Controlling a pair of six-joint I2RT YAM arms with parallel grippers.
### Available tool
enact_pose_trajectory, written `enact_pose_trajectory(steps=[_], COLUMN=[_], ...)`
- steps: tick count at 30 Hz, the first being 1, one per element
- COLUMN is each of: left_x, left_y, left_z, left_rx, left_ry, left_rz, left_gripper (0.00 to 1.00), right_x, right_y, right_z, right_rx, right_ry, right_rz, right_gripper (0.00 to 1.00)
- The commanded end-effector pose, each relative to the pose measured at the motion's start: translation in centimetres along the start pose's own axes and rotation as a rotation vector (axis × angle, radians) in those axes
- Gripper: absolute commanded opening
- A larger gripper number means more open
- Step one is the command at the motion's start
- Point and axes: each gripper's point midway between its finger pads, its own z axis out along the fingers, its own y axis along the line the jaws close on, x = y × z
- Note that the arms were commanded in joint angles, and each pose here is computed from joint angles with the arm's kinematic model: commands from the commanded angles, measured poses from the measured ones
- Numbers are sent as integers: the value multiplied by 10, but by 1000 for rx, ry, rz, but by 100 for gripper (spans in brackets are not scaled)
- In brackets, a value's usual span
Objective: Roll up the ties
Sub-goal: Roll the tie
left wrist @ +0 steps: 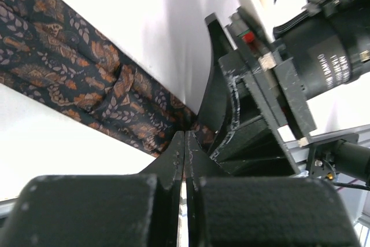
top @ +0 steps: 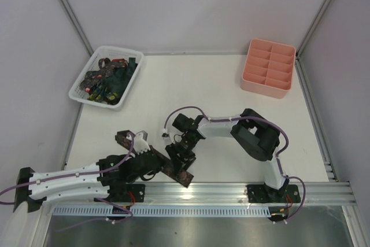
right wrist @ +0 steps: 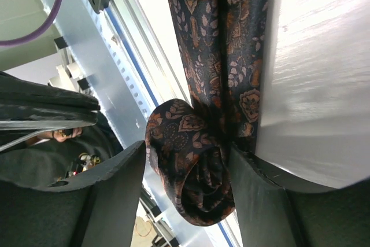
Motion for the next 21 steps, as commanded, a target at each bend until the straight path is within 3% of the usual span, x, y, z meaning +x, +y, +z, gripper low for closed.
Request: enact_pose_trajectory(steps=[1, 16, 21], left_x=[-4, -8, -1], left_y=[-4, -10, -5], left_z=[0, -1, 4], left_rx=[-2, -12, -39], left_ry=[-11, -19, 38], left_rz=[3, 16, 1], left_gripper=[1, 1, 0], right_x=[-15, -49, -63], right_y=[8, 2, -11], right_z=[-17, -60, -101], right_rx=[42, 100, 199], right_ry=[-52, -162, -291], right_rz=[-50, 4, 94], right_gripper=[64, 71, 67])
